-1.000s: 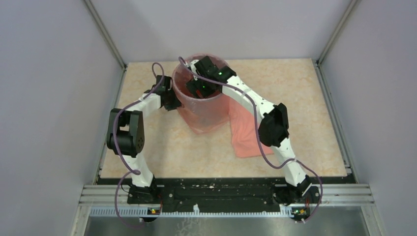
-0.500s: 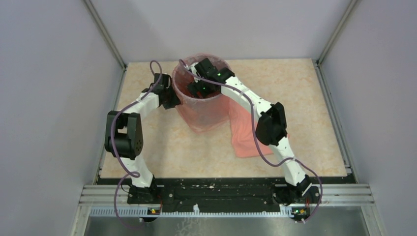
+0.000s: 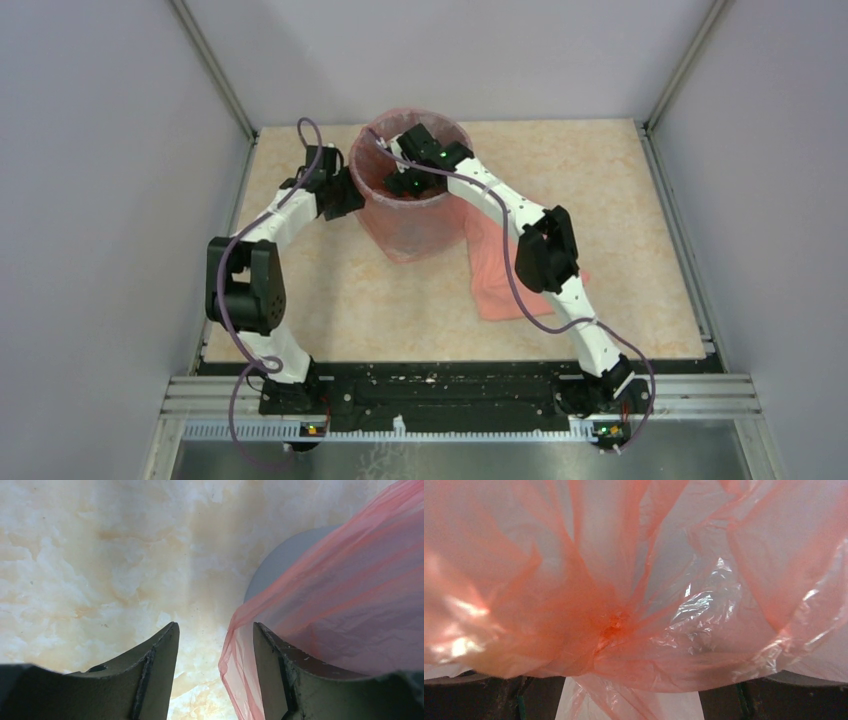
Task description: Put the trash bags into the trash bin
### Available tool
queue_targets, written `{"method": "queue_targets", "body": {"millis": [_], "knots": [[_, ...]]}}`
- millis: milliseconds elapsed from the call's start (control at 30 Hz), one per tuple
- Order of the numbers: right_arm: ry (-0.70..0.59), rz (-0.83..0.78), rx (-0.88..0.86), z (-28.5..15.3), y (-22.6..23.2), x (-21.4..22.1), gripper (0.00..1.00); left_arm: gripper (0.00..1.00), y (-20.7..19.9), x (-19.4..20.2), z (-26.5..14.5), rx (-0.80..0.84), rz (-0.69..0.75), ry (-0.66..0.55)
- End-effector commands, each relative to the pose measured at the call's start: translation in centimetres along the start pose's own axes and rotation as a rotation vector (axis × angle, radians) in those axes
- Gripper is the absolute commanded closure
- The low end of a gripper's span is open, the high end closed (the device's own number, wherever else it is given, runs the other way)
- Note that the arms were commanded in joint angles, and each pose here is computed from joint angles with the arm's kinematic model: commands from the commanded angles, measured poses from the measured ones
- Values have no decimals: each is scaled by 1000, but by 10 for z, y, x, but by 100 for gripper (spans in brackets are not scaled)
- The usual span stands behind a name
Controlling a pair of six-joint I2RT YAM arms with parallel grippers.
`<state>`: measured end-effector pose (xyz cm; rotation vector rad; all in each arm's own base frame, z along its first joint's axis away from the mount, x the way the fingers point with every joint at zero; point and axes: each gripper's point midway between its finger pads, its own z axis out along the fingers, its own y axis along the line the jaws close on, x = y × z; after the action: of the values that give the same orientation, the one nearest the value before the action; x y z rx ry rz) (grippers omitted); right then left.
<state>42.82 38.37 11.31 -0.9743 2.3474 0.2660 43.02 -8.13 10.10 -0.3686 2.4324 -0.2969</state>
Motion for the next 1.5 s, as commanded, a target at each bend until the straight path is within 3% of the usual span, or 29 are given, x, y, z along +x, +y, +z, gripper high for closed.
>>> {"method": "queue_targets", "body": {"millis": [0, 1467], "knots": [[-47, -9, 2, 0, -3, -12, 17, 37, -9, -31, -27, 24, 13, -96], [114, -36, -83, 41, 9, 35, 17, 39, -30, -51, -86, 127, 47, -185]]}}
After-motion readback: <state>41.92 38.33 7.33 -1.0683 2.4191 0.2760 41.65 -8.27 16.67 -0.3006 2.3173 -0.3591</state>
